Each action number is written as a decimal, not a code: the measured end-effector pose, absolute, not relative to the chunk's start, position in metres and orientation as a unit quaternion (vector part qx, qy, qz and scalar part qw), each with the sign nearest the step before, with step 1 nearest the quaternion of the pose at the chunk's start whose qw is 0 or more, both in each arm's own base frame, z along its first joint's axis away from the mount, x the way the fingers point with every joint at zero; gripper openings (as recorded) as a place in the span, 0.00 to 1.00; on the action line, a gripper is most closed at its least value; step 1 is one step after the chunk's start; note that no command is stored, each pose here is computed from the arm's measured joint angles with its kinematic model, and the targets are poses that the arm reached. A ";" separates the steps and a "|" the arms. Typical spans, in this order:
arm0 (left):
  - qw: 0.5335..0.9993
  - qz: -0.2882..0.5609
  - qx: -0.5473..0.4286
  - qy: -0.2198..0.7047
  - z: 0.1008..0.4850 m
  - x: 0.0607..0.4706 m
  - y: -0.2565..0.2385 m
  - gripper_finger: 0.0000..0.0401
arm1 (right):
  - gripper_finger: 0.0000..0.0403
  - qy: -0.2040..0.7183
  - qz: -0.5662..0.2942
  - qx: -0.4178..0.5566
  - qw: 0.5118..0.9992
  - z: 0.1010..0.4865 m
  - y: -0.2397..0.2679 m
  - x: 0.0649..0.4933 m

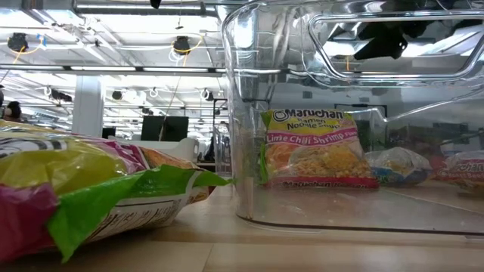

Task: Pick & Place Food Item
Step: Put the red noodle pack into the bottom transparent bin

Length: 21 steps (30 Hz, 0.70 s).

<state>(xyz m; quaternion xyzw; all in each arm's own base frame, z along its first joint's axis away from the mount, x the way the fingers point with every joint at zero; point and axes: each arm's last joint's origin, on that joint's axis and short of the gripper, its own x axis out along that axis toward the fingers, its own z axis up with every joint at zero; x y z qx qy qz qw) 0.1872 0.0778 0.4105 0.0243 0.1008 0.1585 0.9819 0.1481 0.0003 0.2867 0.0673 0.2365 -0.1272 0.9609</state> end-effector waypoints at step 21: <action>0.982 0.159 0.024 0.101 0.410 0.187 0.078 0.11 | 0.76 0.438 -0.016 0.314 0.842 0.261 0.037 0.123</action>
